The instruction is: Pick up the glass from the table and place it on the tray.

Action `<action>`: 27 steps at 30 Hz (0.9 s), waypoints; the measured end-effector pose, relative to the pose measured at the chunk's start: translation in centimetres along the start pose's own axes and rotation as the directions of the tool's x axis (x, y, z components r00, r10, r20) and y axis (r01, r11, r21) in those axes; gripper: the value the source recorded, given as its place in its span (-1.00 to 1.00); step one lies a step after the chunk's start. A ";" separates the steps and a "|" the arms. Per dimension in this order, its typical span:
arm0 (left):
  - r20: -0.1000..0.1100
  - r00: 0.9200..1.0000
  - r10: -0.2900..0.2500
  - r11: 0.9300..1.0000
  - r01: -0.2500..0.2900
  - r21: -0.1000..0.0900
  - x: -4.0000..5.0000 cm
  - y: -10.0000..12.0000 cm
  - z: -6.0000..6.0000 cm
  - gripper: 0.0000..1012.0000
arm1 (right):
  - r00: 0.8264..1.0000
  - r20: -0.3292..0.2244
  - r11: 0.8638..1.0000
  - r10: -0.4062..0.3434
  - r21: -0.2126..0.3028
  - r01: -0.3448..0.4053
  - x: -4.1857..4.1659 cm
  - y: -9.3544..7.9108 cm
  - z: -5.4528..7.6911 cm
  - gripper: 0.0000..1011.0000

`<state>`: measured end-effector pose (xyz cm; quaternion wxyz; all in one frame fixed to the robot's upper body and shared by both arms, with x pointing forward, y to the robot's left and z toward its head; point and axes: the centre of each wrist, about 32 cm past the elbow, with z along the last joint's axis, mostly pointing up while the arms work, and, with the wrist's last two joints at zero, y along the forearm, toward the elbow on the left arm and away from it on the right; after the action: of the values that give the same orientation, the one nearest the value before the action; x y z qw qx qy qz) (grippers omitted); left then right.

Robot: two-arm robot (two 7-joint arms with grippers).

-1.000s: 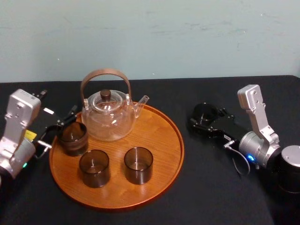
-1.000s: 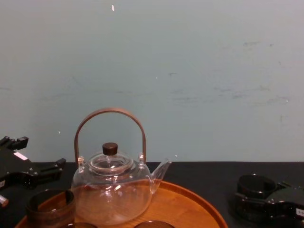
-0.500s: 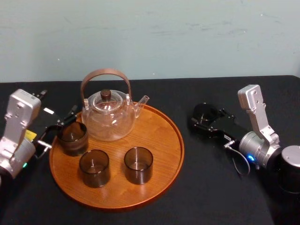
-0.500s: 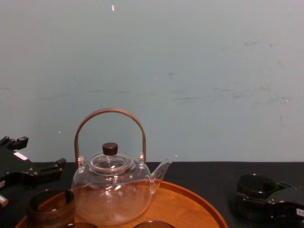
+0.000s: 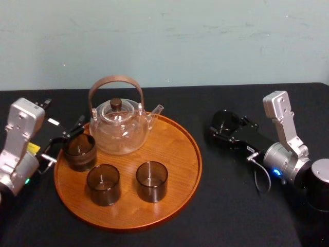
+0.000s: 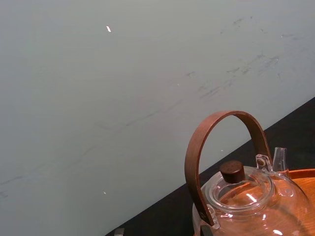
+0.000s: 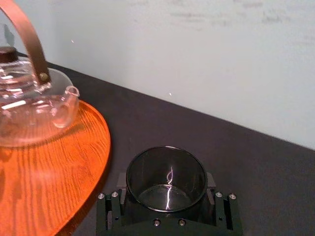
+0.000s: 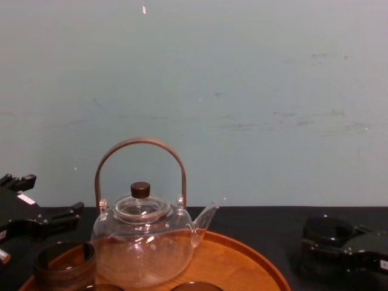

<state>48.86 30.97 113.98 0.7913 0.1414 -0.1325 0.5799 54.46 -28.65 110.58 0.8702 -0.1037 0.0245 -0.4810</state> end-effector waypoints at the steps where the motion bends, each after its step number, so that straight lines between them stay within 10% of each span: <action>1: 0.000 1.000 0.000 1.000 0.000 0.000 0.00 0.0 0.0 0.98 | 1.000 0.003 1.000 0.001 0.003 -0.002 -0.05 -0.1 0.1 0.79; 27: 0.000 1.000 0.000 1.000 0.000 0.000 0.00 0.0 0.0 0.98 | 0.980 0.108 0.980 0.166 0.093 -0.176 -4.17 0.4 2.7 0.79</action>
<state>48.86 30.97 113.98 0.7913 0.1414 -0.1325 0.5799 52.99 -24.48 112.90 0.9127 -0.0804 -0.0349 -0.3990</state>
